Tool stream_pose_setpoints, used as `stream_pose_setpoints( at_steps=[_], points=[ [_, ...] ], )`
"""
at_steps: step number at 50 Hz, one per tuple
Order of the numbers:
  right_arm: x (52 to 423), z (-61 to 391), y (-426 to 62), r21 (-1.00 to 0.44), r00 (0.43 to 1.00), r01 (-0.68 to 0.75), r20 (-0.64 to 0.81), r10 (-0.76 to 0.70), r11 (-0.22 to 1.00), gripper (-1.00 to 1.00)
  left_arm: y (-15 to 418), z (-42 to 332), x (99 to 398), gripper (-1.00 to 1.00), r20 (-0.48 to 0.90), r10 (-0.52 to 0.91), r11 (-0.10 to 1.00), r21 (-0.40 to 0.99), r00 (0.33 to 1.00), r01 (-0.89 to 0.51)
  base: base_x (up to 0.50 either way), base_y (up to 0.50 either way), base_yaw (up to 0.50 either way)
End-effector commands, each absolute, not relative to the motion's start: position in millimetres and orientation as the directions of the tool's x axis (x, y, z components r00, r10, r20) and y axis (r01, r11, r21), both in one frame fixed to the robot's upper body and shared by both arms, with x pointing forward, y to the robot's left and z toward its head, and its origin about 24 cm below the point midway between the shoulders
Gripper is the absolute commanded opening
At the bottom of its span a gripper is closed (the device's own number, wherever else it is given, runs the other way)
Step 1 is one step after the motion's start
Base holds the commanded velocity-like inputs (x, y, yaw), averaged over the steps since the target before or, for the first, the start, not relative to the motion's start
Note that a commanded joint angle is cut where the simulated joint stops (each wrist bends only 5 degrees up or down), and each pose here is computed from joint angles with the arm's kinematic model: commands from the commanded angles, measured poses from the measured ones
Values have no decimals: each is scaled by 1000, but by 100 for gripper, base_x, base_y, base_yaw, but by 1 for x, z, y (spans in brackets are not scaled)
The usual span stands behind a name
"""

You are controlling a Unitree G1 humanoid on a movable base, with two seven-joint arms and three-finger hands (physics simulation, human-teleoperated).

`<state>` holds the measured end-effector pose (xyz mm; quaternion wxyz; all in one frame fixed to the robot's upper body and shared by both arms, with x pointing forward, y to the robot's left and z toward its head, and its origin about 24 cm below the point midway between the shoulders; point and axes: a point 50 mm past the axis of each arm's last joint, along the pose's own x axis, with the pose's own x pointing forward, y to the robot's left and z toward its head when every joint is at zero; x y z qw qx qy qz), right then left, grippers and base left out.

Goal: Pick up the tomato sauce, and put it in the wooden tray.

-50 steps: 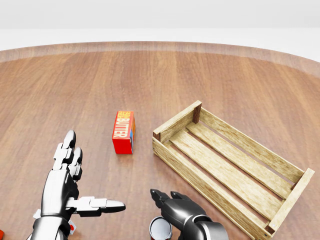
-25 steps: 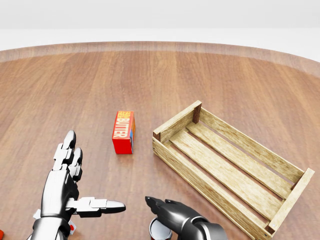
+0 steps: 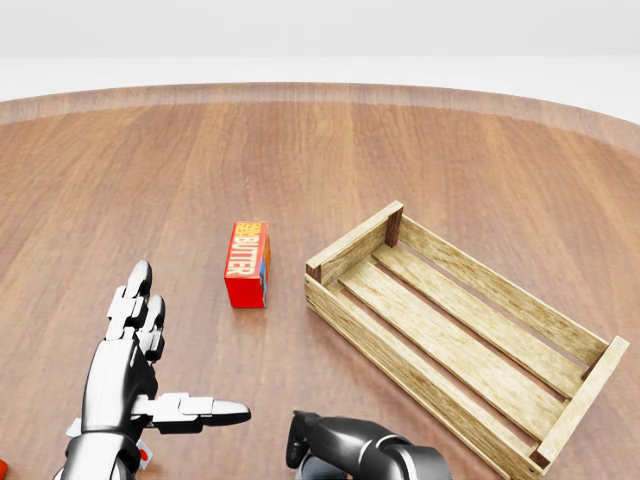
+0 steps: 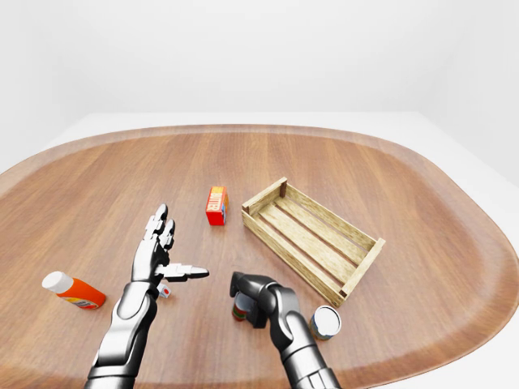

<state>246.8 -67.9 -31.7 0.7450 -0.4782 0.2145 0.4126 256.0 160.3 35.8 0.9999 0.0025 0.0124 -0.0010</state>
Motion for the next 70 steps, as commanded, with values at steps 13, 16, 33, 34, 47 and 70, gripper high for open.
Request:
stream_pose_setpoints(
  at_steps=[13,16,33,34,47,70],
  points=[
    [249,-31,-70,-557,597,-800,-695,401,225,-100,160,36,256,100,-24,-2,1000,5,1000,2,0,0,0],
    [250,-32,-71,-567,612,-789,-685,396,237,-100,160,36,256,100,-24,-2,1000,6,1000,2,0,0,0],
    [259,-29,-74,-666,723,-682,-552,415,302,-100,159,36,254,100,-25,-3,1000,9,1000,4,0,0,0],
    [259,-28,-74,-673,732,-673,-542,414,308,-100,159,36,254,100,-24,-4,1000,9,1000,4,0,0,0],
    [353,38,-27,-707,777,-612,-455,435,354,-100,159,36,255,100,-25,-4,1000,8,1000,4,0,0,0],
    [380,136,-37,-801,857,-436,-232,459,410,-100,160,36,257,100,-27,-4,1000,8,1000,4,0,0,0]
  ],
)
